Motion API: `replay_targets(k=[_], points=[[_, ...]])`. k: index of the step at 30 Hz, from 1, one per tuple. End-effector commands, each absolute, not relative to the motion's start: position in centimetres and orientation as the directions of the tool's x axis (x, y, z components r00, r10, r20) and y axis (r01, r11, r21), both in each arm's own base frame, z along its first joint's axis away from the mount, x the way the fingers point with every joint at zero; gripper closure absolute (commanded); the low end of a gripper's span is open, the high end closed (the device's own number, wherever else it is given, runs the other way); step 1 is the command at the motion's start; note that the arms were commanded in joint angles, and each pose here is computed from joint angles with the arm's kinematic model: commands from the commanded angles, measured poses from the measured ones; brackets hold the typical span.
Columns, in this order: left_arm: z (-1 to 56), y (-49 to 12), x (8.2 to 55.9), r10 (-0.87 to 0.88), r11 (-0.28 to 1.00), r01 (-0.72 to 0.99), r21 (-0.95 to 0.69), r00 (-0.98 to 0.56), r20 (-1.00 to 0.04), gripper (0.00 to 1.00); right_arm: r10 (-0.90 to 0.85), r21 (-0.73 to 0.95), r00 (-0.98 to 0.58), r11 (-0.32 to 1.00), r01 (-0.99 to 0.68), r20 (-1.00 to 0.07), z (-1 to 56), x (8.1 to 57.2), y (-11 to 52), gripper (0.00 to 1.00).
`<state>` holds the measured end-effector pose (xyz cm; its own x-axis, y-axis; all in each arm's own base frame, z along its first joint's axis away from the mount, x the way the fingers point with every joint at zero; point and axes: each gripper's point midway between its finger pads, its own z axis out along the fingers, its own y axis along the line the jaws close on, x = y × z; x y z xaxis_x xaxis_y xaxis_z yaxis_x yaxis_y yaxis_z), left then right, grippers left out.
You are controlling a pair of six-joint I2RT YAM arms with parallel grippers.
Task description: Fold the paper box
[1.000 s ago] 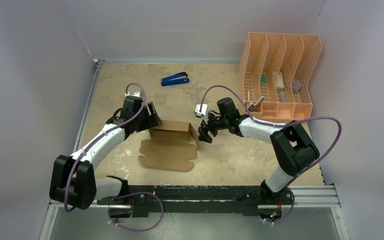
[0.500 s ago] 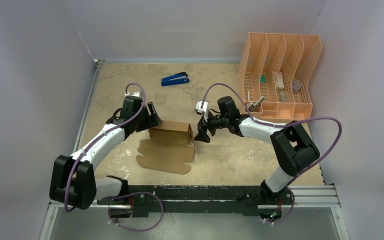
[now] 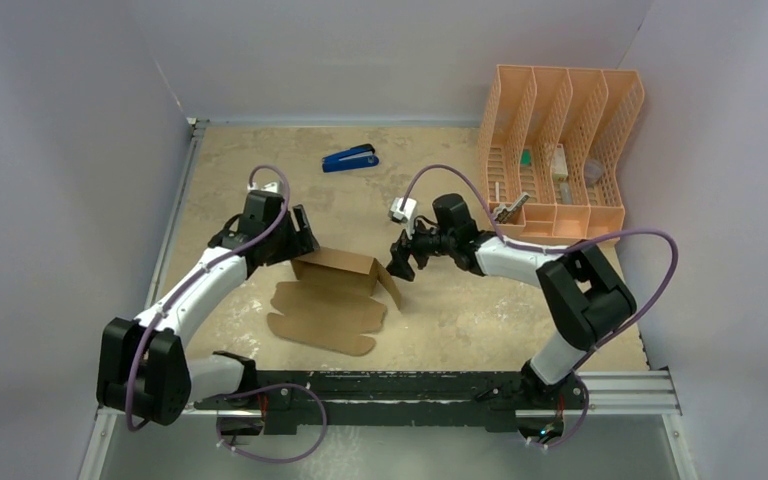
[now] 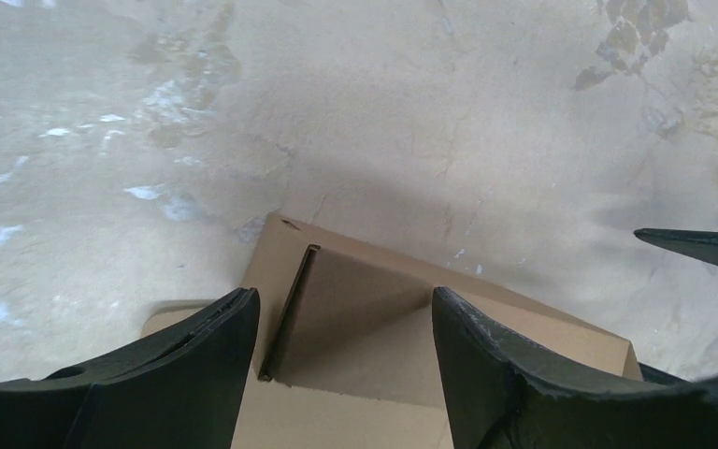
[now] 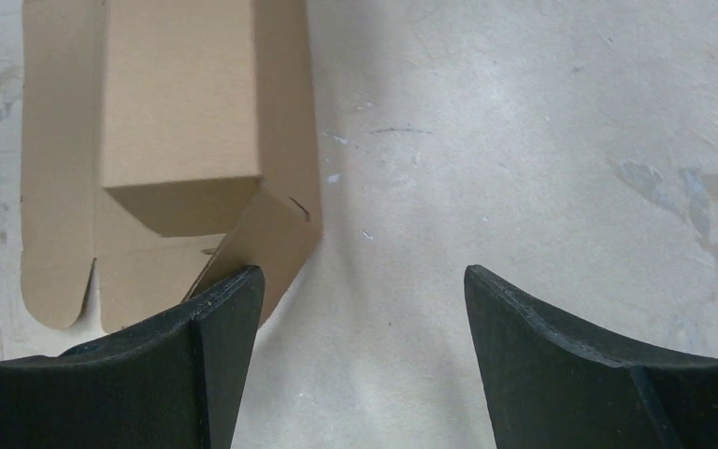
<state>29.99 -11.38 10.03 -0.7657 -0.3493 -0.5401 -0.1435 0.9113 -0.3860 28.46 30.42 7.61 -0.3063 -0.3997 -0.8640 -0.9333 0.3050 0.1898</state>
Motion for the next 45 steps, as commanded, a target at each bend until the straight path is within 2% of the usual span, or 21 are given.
replay_targets(k=[1,5,9,19,25,28,32,37,40,43,45], points=[[15.5,-9.0,31.0,-0.293,0.949,-0.125,-0.288,-0.686,-0.666,0.32,-0.388,0.100,-0.280,0.423,-0.901,-0.878,9.6,30.0,29.2,0.19],[18.7,-8.8,30.2,-0.257,0.958,-0.077,-0.277,-0.665,-0.702,0.32,-0.412,0.021,-0.308,0.571,-0.821,-0.857,11.4,31.4,26.6,0.19],[19.8,-10.3,28.0,-0.255,0.941,-0.002,-0.338,-0.661,-0.706,0.35,-0.386,0.033,-0.387,0.672,-0.740,-0.837,13.5,30.8,25.2,0.21],[18.0,-17.1,21.5,-0.205,0.846,0.225,-0.483,-0.698,-0.686,0.38,-0.259,0.202,-0.596,0.777,-0.596,-0.760,15.3,25.5,27.4,0.22],[15.5,-18.9,20.5,-0.231,0.828,0.193,-0.527,-0.738,-0.634,0.41,-0.269,0.232,-0.681,0.802,-0.550,-0.681,13.2,22.6,28.3,0.27],[14.7,-19.4,20.6,-0.261,0.810,0.180,-0.558,-0.742,-0.618,0.41,-0.280,0.208,-0.690,0.819,-0.534,-0.667,12.1,22.1,28.7,0.33],[13.2,-20.1,20.7,-0.214,0.817,0.199,-0.541,-0.767,-0.605,0.41,-0.291,0.170,-0.683,0.836,-0.522,-0.670,11.2,22.7,29.0,0.45],[12.9,-20.1,21.6,-0.218,0.829,0.192,-0.525,-0.753,-0.620,0.41,-0.349,0.106,-0.669,0.835,-0.539,-0.656,10.2,23.5,29.0,0.73],[13.0,-20.5,22.4,-0.251,0.822,0.179,-0.541,-0.738,-0.626,0.39,-0.413,-0.004,-0.605,0.828,-0.561,-0.680,10.6,25.4,28.2,0.90],[12.8,-21.6,22.9,-0.252,0.800,0.198,-0.566,-0.746,-0.617,0.38,-0.447,-0.045,-0.574,0.814,-0.579,-0.686,11.2,27.8,27.3,0.99],[12.6,-22.3,23.3,-0.244,0.793,0.213,-0.572,-0.748,-0.617,0.38,-0.455,-0.058,-0.551,0.804,-0.591,-0.700,12.3,29.4,27.1,1.00]])
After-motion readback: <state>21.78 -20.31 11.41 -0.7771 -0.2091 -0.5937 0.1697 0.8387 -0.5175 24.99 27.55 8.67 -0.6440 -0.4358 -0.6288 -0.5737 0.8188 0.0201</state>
